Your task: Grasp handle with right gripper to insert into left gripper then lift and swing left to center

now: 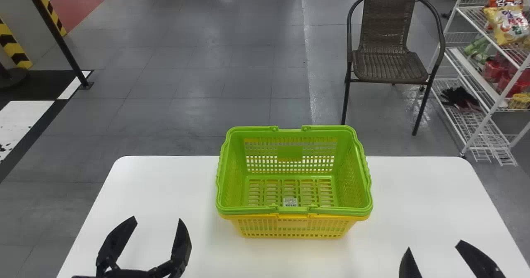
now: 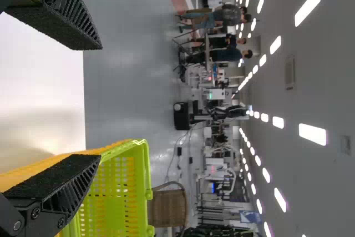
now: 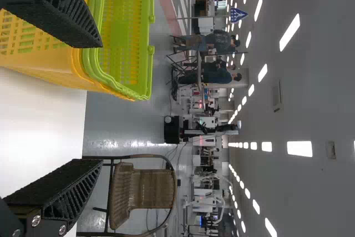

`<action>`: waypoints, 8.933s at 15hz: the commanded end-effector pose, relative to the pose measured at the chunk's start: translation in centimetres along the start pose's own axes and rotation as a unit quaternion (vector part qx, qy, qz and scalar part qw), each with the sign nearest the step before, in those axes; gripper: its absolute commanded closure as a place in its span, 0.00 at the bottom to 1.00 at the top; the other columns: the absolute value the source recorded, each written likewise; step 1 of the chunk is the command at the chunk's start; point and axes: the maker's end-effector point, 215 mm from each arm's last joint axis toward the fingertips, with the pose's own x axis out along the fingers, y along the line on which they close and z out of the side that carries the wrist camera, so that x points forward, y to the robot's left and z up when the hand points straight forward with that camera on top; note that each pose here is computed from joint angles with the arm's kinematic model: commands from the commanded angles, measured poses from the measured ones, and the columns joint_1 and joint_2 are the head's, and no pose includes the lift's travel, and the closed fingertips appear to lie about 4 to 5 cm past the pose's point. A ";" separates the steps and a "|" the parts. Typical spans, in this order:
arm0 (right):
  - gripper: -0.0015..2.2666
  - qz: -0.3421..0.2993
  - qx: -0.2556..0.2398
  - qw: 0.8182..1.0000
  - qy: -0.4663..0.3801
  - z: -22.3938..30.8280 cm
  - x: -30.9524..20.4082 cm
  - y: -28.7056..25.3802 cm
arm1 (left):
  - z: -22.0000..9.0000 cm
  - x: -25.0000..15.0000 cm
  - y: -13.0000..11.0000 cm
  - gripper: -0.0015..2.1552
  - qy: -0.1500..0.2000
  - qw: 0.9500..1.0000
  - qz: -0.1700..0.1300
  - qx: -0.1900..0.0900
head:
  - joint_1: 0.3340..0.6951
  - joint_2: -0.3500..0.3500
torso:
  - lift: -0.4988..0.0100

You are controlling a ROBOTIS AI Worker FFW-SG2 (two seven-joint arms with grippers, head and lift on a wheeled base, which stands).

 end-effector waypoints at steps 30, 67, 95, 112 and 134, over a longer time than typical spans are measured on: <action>0.03 -0.004 0.005 1.000 0.000 0.1 -1.7 0.5 | -1.8 19.6 -5.8 0.02 0.297 0.874 -0.236 -0.306 | 1.00 0.51 | 0.98; 0.24 -0.062 -0.002 0.998 -0.003 1.7 2.1 -4.5 | 8.8 16.1 -16.4 0.03 0.295 0.803 -0.387 -0.344 | 1.00 0.26 | 0.98; 0.94 -0.029 -0.120 0.975 0.184 -6.1 17.9 -1.3 | 9.6 15.4 -17.0 0.03 0.287 0.784 -0.408 -0.369 | 1.00 0.35 | 0.98; 0.94 -0.022 -0.108 0.980 0.165 -4.2 19.1 -0.1 | 9.6 14.6 -17.5 0.03 0.286 0.775 -0.416 -0.380 | 1.00 0.37 | 0.98; 0.94 0.013 -0.098 0.986 0.138 0.1 19.5 5.7 | 11.3 17.7 -21.5 0.03 0.266 0.776 -0.440 -0.366 | 1.00 0.39 | 0.98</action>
